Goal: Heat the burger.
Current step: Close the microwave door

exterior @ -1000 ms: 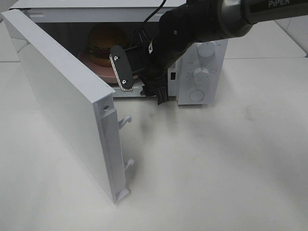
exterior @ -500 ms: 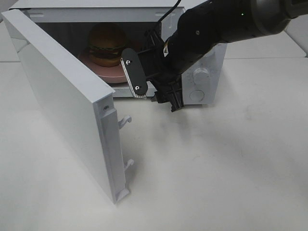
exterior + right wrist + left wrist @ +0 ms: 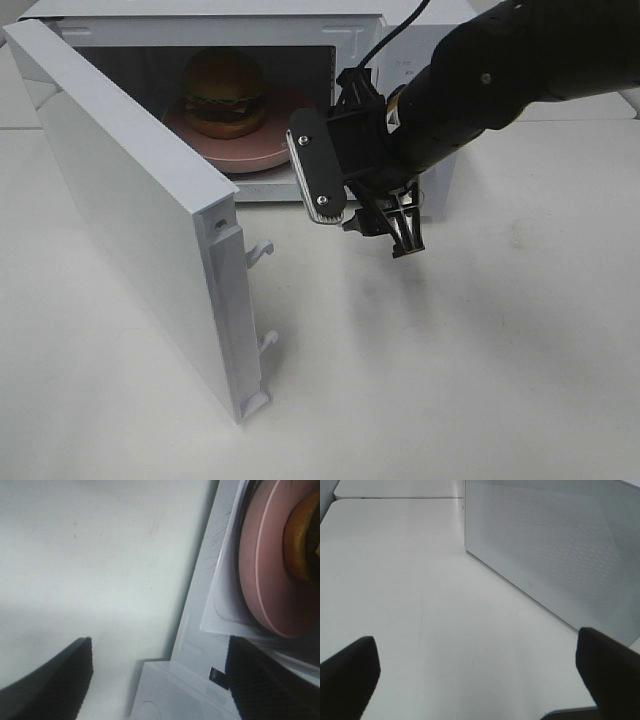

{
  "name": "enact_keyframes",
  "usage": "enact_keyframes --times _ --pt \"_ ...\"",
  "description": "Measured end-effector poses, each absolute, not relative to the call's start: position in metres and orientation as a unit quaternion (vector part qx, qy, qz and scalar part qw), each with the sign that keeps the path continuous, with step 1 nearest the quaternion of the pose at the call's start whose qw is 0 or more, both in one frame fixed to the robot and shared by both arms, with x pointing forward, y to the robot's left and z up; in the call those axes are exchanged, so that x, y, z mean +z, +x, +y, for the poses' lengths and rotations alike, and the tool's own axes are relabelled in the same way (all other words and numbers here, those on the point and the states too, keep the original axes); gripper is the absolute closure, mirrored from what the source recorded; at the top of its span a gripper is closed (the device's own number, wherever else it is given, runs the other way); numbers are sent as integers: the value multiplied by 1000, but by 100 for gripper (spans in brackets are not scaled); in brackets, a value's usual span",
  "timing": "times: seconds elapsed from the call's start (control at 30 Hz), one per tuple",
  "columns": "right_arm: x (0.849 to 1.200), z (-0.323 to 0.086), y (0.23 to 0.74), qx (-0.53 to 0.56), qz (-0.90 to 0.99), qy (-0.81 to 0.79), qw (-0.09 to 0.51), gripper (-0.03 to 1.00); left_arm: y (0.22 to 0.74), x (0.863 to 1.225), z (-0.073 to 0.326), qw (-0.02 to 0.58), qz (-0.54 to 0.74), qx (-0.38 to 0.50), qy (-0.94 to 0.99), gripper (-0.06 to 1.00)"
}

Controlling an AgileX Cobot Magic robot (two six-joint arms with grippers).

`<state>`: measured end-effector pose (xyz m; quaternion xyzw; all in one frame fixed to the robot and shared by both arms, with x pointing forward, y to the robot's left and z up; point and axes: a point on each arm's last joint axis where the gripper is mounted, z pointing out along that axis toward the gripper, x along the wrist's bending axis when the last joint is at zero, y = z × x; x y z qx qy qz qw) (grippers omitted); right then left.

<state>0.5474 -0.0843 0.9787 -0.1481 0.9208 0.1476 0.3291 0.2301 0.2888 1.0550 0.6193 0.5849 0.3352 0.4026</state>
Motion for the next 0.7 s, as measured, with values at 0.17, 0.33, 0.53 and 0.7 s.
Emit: enact_keyframes --times 0.17,0.33,0.53,0.7 --pt "983 -94 534 159 923 -122 328 25 230 1055 289 403 585 335 619 -4" --pt "986 -106 517 168 927 -94 322 25 230 1055 289 403 585 335 619 -4" --pt "991 -114 506 181 928 -60 319 25 230 1055 289 403 585 335 619 -4" --pt "1004 -126 488 223 924 38 310 25 230 1055 289 403 585 335 619 -4"
